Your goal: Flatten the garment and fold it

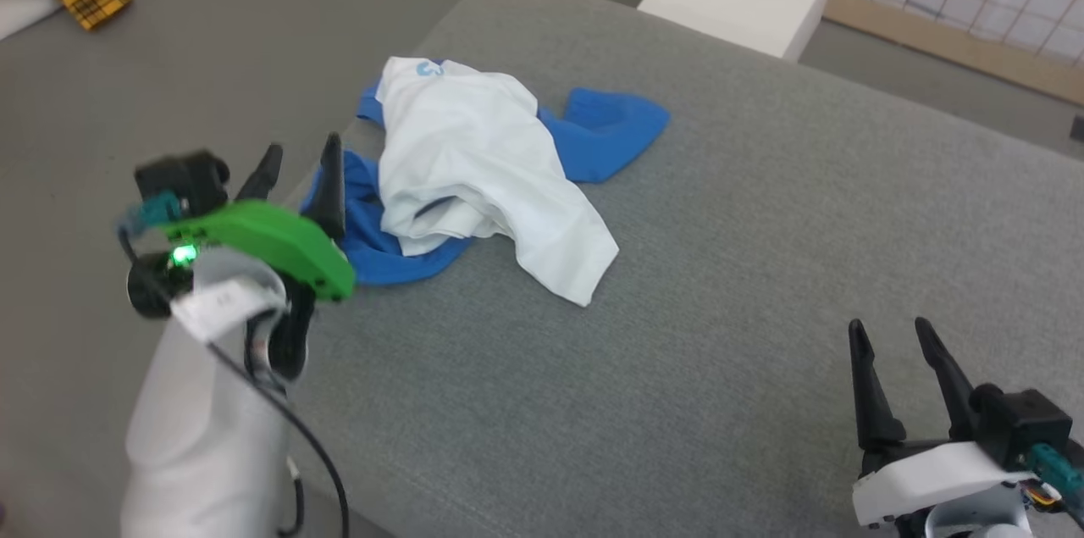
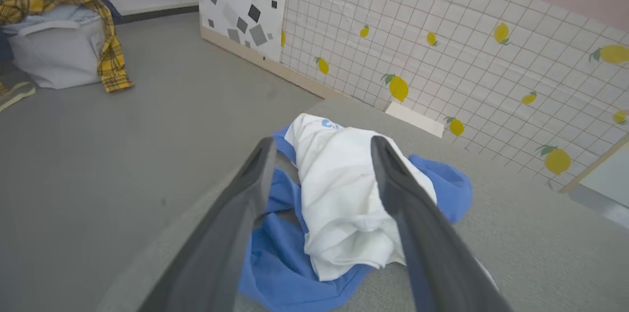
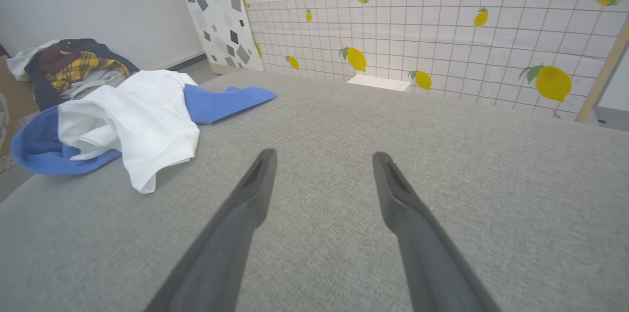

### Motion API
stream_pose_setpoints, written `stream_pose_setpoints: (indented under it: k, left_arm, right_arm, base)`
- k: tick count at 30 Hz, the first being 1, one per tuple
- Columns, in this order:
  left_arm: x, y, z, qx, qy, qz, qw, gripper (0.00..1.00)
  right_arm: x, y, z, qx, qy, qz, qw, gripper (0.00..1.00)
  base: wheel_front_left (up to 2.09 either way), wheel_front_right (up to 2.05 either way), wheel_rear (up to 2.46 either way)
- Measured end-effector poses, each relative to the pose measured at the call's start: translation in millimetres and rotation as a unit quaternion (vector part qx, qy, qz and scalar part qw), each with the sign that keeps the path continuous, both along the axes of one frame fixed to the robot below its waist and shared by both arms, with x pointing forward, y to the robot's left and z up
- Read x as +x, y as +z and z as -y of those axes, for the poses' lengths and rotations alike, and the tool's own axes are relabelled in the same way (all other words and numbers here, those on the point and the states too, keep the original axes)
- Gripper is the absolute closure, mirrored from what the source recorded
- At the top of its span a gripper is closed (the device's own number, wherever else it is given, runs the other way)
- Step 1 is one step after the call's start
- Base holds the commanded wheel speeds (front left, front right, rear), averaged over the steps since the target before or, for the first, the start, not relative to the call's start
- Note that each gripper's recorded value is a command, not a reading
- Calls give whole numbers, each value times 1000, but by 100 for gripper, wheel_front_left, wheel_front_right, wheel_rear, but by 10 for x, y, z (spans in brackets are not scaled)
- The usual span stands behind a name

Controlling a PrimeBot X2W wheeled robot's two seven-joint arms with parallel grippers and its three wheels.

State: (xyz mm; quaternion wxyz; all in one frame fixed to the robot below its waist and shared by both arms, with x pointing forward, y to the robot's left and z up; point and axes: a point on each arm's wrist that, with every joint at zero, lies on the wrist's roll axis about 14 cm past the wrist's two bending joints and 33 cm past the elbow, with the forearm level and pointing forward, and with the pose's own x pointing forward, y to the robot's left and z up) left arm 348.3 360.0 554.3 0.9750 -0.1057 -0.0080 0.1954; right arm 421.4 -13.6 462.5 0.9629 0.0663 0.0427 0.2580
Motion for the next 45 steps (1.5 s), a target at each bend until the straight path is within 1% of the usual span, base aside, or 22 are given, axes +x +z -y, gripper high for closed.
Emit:
stream_pose_setpoints:
  k: [3, 5, 7, 9, 10, 13, 20, 23, 26, 27, 28, 29, 31, 32, 34, 36, 37, 39, 40, 43, 45]
  left_arm:
    - [267, -129, -41, -38, -19, -54, 998, 0]
    - [418, -246, -64, -52, -29, -99, 993, 0]
    - [520, -398, -56, -69, -39, -142, 987, 0]
    - [613, -595, 1, -96, -51, -186, 977, 0]
    - [642, -681, 34, -101, -57, -206, 972, 0]
    - [723, -1003, 157, -101, -78, -284, 950, 0]
    - [743, -1648, 413, -89, -111, -397, 907, 0]
    - [747, -1832, 458, -91, -114, -420, 896, 0]
    - [801, -1905, 472, -99, -114, -424, 893, 0]
    - [814, -1918, 472, -102, -114, -424, 893, 55]
    - [833, -1924, 464, -102, -112, -419, 895, 100]
    - [838, -1926, 447, -102, -109, -413, 899, 100]
    - [867, -1877, 390, -117, -90, -384, 912, 100]
    - [870, -1852, 360, -111, -83, -374, 917, 100]
    - [920, -1744, 321, -119, -65, -334, 933, 100]
    - [961, -1602, 289, -108, -55, -293, 948, 100]
    - [1000, -1478, 256, -106, -48, -262, 958, 100]
    - [1068, -1212, 183, -89, -44, -212, 972, 100]
    - [1102, -1043, 130, -89, -38, -180, 979, 100]
    - [1182, -535, -1, -60, -36, -115, 991, 100]
    - [1253, -146, -29, -43, -44, -72, 996, 100]
  right_arm:
    - [63, -60, 76, -5, -11, -6, 1000, 0]
    - [120, -79, 155, -8, -23, -6, 1000, 0]
    - [152, -95, 246, -9, -36, -8, 999, 0]
    - [180, -119, 376, -13, -54, -9, 998, 0]
    - [189, -140, 431, -14, -61, -12, 998, 0]
    - [220, -240, 657, -21, -92, -23, 995, 0]
    - [226, -473, 930, -36, -126, -49, 990, 0]
    - [226, -576, 993, -41, -133, -63, 988, 0]
    - [218, -663, 1006, -43, -134, -74, 987, 0]
    - [215, -685, 1004, -43, -134, -77, 987, 0]
    - [211, -709, 1001, -44, -133, -81, 987, 0]
    - [210, -720, 987, -43, -131, -82, 987, 0]
    - [205, -719, 964, -42, -128, -83, 987, 0]
    - [203, -711, 953, -42, -127, -82, 988, 0]
    - [196, -695, 934, -41, -124, -81, 988, 0]
    - [186, -672, 909, -39, -121, -79, 989, 0]
    - [181, -657, 884, -37, -118, -78, 989, 0]
    - [169, -618, 830, -32, -112, -74, 990, 0]
    - [157, -596, 796, -28, -108, -73, 991, 0]
    - [125, -494, 716, -13, -100, -62, 993, 0]
    - [101, -431, 692, -5, -99, -57, 993, 0]
  base:
    - [0, 0, 0]
    - [0, 0, 0]
    - [0, 0, 0]
    - [0, 0, 0]
    - [0, 0, 0]
    - [0, 0, 0]
    - [0, 0, 0]
    - [0, 0, 0]
    - [0, 0, 0]
    - [0, 0, 0]
    - [0, 0, 0]
    - [0, 0, 0]
    - [0, 0, 0]
    - [0, 0, 0]
    - [0, 0, 0]
    - [0, 0, 0]
    - [0, 0, 0]
    - [0, 0, 0]
    - [0, 0, 0]
    - [0, 0, 0]
    - [0, 0, 0]
